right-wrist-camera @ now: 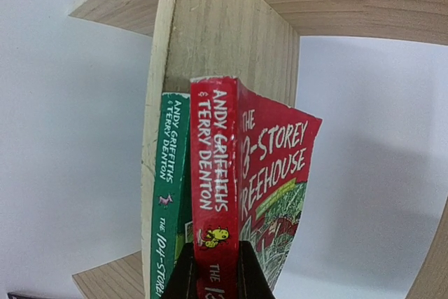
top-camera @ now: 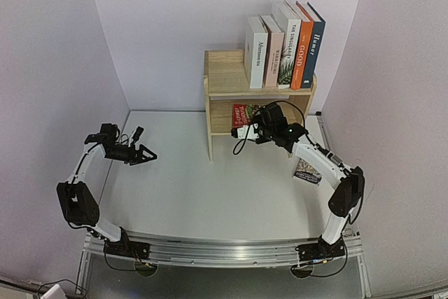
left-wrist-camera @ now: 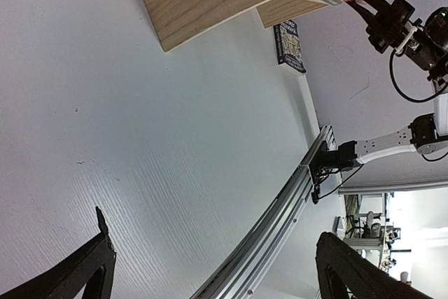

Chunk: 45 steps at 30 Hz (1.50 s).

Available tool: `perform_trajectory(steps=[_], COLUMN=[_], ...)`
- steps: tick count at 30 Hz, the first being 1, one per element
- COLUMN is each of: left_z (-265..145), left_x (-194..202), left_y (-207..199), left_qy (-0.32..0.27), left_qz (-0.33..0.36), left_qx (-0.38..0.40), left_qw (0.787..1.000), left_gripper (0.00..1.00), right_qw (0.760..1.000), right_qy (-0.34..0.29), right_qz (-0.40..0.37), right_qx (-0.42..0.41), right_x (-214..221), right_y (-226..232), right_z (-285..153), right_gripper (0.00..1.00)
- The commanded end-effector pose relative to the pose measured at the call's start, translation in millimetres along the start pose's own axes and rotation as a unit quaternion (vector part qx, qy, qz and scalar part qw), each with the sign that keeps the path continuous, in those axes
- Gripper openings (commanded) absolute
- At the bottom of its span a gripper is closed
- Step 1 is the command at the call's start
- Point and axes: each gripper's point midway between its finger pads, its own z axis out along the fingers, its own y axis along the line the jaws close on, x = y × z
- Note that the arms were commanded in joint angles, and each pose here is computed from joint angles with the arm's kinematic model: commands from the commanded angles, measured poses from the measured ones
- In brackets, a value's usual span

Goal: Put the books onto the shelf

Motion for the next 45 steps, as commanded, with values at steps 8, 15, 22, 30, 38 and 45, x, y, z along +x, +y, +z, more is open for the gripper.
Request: perform_trajectory(steps=[8,15,22,30,38,45], left_z=[-4,-2,-3,-3,-3,-3], left_x=[-8,-6,-7,-8,-9,-8], left_y=[-7,-7,-9,-10,-9,-9], left_qy=[-0.004,-0.002,-0.003,-0.003,-0.002,-0.001], left_qz=[0.021,0.019,0.021,0.021,0.019,0.021], left_qx=[0.006,0.01,0.013,0.014,0.016,0.016], left_qw=[1.0,1.0,1.0,1.0,1.0,1.0], left_gripper=[1.0,1.0,1.0,1.0,1.0,1.0], right_qw=[1.0,1.0,0.999,0.999,0.999,0.999], right_qy=[-0.019,-0.014,0.008,0.017,0.011,-0.002], right_qz=[0.004,0.013,0.029,0.04,0.042,0.034], right_qx=[0.001,-0.009,-0.012,-0.014,-0.01,-0.007], right_x=[-5,-1,15,25,24,18], right_y=[-7,-2,1,-1,-8,-16], right_z=[-6,-11,-17,-16,-9,-1], right_gripper=[0.43,0.48,0.47,0.41,0.34,0.28])
